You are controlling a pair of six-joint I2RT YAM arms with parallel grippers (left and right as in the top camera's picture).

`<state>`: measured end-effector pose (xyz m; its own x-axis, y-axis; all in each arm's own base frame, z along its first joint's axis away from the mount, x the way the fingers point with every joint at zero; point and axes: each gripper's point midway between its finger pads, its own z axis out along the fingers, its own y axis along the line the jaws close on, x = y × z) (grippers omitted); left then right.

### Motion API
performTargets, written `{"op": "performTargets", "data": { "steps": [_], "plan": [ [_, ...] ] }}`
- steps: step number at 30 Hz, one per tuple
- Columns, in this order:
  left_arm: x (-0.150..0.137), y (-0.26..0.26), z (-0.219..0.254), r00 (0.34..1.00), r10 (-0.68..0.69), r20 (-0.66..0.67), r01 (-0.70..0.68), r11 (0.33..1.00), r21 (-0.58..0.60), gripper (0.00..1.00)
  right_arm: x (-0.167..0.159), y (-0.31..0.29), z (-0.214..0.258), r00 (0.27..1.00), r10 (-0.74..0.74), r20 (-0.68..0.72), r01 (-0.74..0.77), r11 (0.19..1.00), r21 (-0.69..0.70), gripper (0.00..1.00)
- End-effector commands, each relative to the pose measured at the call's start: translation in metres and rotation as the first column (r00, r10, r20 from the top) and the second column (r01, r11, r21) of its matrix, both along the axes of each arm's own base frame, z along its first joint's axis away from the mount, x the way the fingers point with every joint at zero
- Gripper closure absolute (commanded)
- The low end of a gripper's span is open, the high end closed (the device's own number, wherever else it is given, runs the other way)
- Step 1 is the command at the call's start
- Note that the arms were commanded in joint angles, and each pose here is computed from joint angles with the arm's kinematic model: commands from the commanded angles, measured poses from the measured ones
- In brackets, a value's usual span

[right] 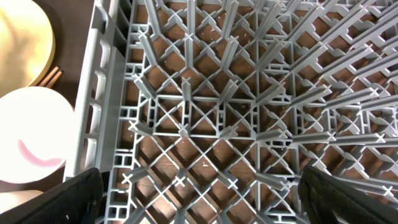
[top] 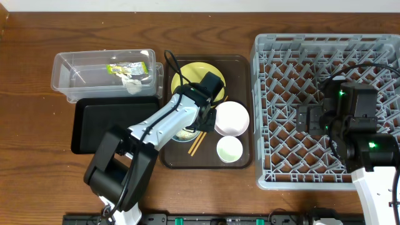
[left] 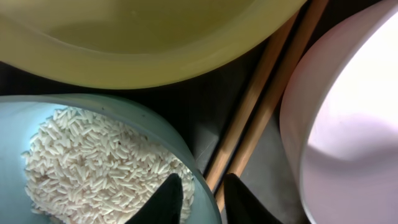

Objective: Sort waste into correct bins and load items into the dishwasher rack
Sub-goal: 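Grasp the blue bowl of rice with the left gripper, then tip the blue bowl over the black tray to pour out rice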

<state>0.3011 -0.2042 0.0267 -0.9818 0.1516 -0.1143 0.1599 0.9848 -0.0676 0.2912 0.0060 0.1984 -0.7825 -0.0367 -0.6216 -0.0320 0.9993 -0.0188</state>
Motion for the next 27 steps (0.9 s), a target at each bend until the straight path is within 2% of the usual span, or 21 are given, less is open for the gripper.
{"op": "performTargets", "data": {
  "steps": [1, 5, 14, 22, 27],
  "plan": [
    [-0.002, 0.002, -0.004, 1.0, -0.007, -0.008, 0.007, 1.0, 0.013, 0.8, 0.003, 0.001, 0.008, 1.0, 0.005, 0.019, -0.005, 1.0, -0.006, 0.01],
    [-0.003, 0.003, -0.004, 1.0, -0.007, -0.014, 0.007, 1.0, 0.017, 0.94, 0.003, 0.001, 0.008, 1.0, 0.004, 0.018, -0.004, 1.0, -0.006, 0.01],
    [-0.005, 0.004, 0.009, 1.0, -0.007, -0.004, 0.007, 1.0, 0.01, 0.94, 0.003, 0.001, 0.008, 1.0, 0.005, 0.018, -0.004, 1.0, -0.007, 0.01],
    [-0.001, 0.011, 0.08, 0.99, 0.012, 0.143, -0.001, 0.997, -0.08, 0.94, 0.003, 0.001, 0.008, 1.0, 0.005, 0.018, -0.005, 1.0, -0.007, 0.01],
    [0.007, 0.042, 0.116, 0.972, 0.098, 0.212, -0.072, 0.989, -0.13, 0.94, 0.003, 0.001, 0.008, 1.0, 0.005, 0.019, -0.005, 1.0, -0.007, 0.01]
  ]
}}
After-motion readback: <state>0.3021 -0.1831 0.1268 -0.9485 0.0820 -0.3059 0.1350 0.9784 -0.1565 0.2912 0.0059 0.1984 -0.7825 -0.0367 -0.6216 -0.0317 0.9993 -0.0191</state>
